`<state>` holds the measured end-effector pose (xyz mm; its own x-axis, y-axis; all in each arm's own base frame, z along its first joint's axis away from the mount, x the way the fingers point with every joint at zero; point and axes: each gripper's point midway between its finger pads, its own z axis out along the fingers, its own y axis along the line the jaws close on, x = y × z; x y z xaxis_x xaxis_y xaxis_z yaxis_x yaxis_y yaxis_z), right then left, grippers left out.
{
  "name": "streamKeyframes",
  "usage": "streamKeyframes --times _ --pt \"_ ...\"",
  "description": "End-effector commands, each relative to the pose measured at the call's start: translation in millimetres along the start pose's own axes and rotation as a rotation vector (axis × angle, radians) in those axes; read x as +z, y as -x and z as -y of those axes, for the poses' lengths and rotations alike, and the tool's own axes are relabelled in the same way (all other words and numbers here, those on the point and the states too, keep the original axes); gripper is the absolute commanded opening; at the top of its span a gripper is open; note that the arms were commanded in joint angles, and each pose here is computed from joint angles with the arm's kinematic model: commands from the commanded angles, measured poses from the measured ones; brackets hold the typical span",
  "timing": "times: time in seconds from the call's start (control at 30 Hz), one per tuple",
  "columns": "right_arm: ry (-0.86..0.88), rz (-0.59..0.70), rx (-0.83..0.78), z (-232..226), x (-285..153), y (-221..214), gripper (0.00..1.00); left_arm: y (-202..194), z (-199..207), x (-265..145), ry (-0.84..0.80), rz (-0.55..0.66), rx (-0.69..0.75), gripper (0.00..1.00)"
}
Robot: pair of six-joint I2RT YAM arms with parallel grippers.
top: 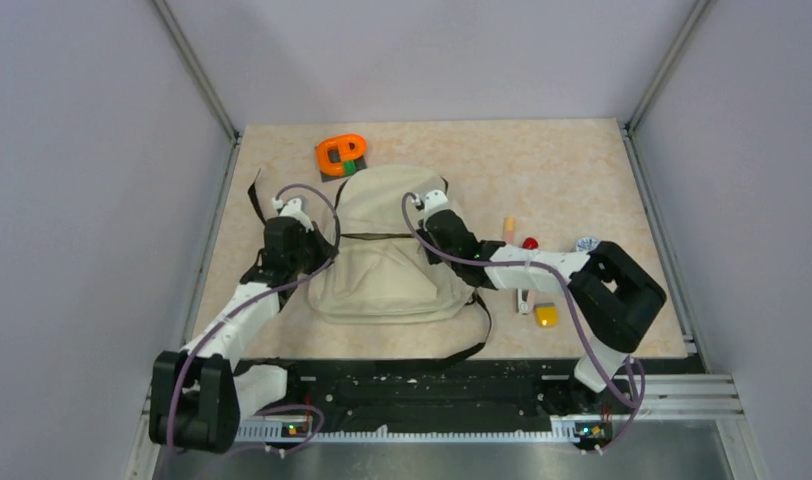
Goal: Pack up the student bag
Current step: Unzip the student bag at the center of the board.
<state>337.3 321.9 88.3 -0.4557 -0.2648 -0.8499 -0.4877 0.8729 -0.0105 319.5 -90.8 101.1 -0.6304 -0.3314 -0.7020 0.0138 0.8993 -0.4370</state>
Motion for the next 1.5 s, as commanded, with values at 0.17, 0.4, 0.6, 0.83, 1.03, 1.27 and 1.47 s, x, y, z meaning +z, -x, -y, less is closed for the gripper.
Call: streamKeyframes --times 0.17,0.4,0.6,0.83,1.03,1.27,1.47 --pt "-0.13 -0.046 0.022 35 -28 -35 0.0 -3 -37 -48 0.152 0.176 -0.119 0.0" --pt "-0.096 -0.008 0.026 28 -27 -22 0.0 -9 -20 -69 0.053 0.237 -0.193 0.0" --pt "-0.02 0.09 0.05 25 -3 26 0.0 -13 1 -87 -0.04 0.211 -0.189 0.0" --pt "0.041 0.14 0.02 21 56 68 0.0 -34 19 -94 -0.15 0.139 -0.219 0.0" --pt "0.057 0.142 -0.038 16 94 83 0.0 -48 32 -101 -0.209 0.054 -0.167 0.0" --pt "0.095 0.148 -0.053 11 74 98 0.27 -35 54 -114 -0.275 0.031 -0.182 0.44" --pt "0.121 0.138 -0.008 15 24 96 0.58 14 78 -129 -0.305 0.08 -0.109 0.71"
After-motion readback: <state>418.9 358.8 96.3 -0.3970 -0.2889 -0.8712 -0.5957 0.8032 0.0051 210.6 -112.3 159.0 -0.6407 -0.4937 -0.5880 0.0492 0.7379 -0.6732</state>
